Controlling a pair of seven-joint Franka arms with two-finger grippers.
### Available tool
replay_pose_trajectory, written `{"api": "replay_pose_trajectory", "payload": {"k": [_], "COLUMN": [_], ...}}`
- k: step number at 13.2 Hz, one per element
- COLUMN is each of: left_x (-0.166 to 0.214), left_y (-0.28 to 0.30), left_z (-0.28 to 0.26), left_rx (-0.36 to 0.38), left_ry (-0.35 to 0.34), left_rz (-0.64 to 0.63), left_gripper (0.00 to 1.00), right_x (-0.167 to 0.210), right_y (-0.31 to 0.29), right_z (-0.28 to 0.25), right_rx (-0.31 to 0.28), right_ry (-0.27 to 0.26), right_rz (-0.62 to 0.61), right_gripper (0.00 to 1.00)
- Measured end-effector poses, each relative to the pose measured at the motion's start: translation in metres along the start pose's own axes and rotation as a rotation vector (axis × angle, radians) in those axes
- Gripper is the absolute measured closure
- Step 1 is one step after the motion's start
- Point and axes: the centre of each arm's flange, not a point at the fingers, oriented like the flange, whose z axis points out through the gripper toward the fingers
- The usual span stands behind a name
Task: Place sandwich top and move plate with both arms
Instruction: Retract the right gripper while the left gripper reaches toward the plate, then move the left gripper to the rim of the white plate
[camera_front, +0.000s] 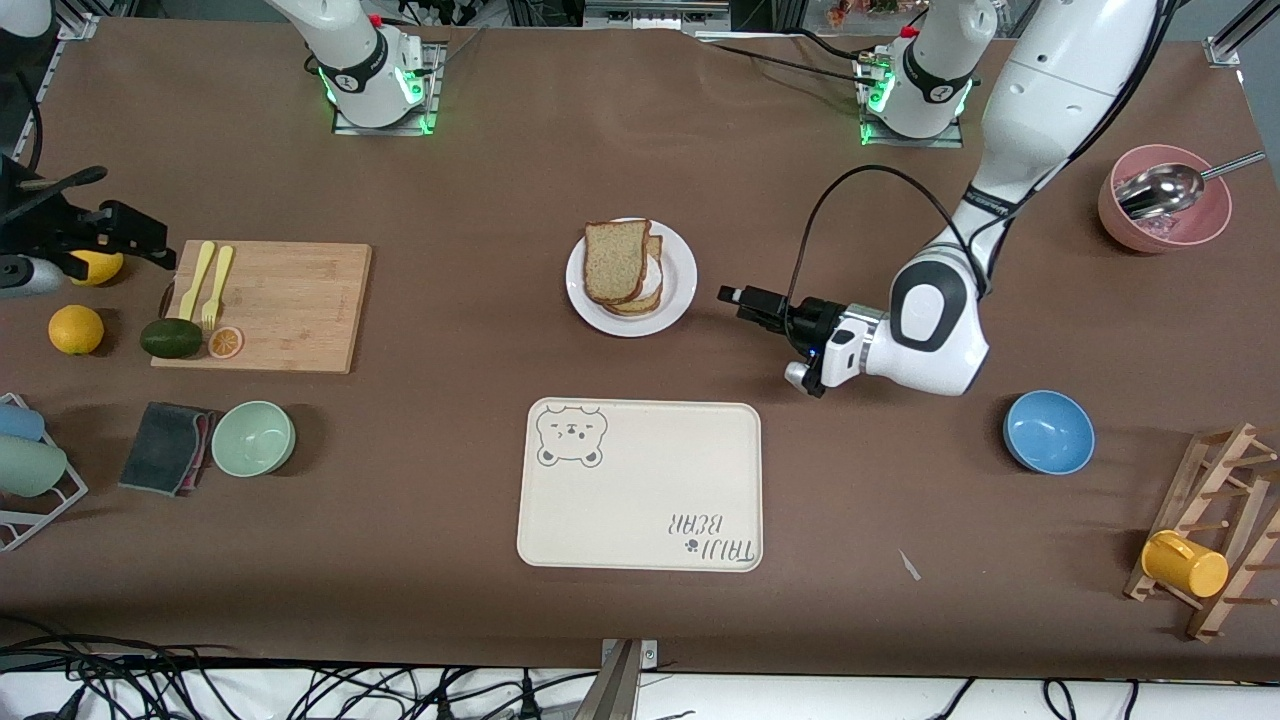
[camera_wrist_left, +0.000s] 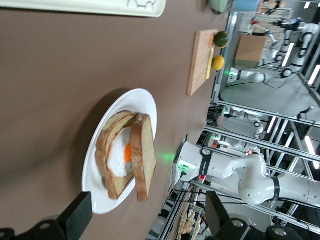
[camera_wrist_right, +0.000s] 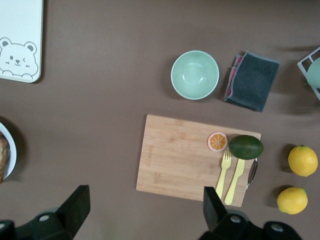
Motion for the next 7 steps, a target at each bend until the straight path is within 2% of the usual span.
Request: {"api": "replay_pose_trajectory", "payload": {"k": [2, 5, 7], "left_x": [-0.01, -0.033, -0.043], "left_y": [-0.017, -0.043, -0.058], "left_z": [0.02, 0.041, 0.052], "left_rx": [-0.029, -0.071, -0.107], "left_ry": [0.041, 0.082, 0.133], "left_rz": [0.058, 0.124, 0.158], "left_gripper": [0.0, 0.02, 0.0], "right_x": [-0.012, -0.019, -0.02], "right_y": [-0.003, -0.004, -0.002], "right_z": [0.002, -0.002, -0.002], "right_rx": [0.003, 0.001, 0.001], "right_ry": [-0.001, 0.032, 0.034], "right_rz": [0.024, 0.037, 0.04], "right_gripper": [0.0, 0.0, 0.0]}}
